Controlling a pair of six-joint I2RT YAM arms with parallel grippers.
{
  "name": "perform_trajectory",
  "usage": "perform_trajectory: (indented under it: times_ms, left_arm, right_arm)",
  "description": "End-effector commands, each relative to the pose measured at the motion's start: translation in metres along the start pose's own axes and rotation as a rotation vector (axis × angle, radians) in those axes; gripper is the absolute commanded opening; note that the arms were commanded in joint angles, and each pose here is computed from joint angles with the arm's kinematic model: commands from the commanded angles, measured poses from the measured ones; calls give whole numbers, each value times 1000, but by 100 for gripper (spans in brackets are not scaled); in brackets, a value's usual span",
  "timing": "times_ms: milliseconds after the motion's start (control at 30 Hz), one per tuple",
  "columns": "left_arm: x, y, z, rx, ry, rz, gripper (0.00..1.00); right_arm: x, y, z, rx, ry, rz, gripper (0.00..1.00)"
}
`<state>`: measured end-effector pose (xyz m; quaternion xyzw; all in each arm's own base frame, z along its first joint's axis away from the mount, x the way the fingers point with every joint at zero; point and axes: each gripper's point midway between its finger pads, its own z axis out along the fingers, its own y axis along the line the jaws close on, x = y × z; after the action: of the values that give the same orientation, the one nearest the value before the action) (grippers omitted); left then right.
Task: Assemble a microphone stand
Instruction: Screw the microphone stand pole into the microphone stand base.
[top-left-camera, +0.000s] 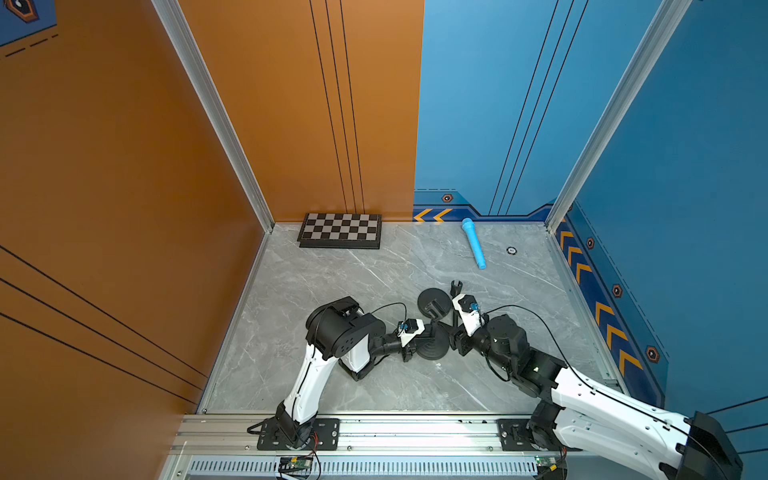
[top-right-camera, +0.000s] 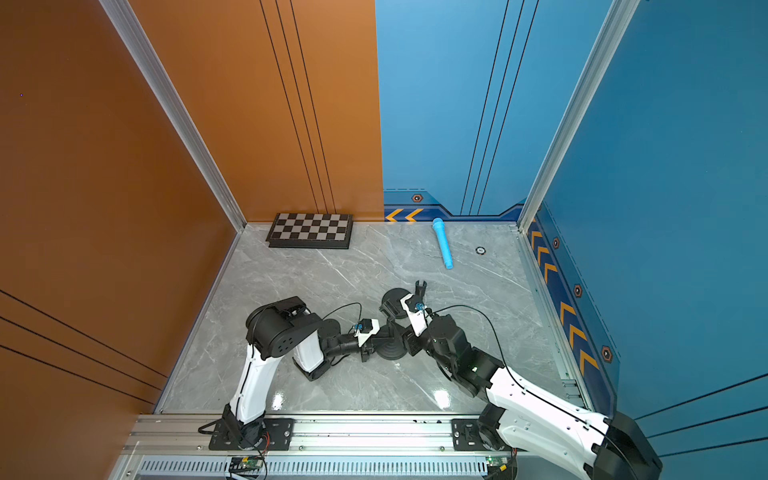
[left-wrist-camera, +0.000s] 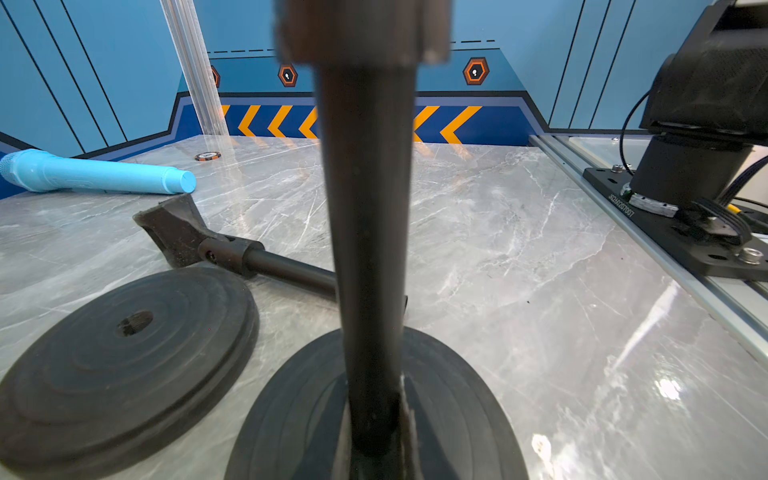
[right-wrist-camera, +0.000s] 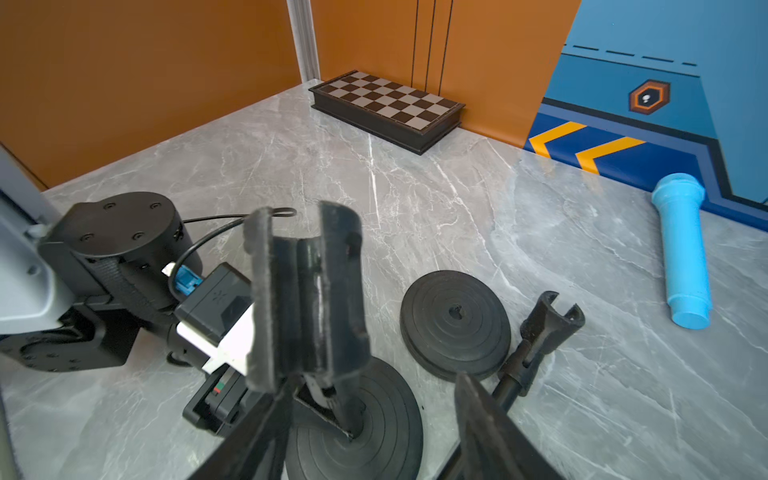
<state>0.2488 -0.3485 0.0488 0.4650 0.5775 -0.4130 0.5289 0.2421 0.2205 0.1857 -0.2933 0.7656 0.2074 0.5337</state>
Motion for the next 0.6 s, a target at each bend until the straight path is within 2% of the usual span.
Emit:
perform_trajectory:
  times_ms: [0, 233, 467, 500, 567]
  left_arm:
    - [93, -11, -20, -26, 303, -194, 11]
    - [94, -11, -21, -24, 305, -196, 11]
    - [95, -10, -22, -25, 307, -199, 11]
    - [95, -10, -22, -25, 307, -199, 11]
    - [95, -10, -22, -27, 307, -200, 11]
  right_arm:
    - [14, 29, -7, -287, 56, -121, 67]
    - [9, 43, 9, -488, 77, -197, 66]
    - [-5, 35, 25, -480, 53, -247, 63]
    - [-6, 33, 27, -474, 50, -247, 61]
    - [-6, 32, 31, -478, 51, -247, 48]
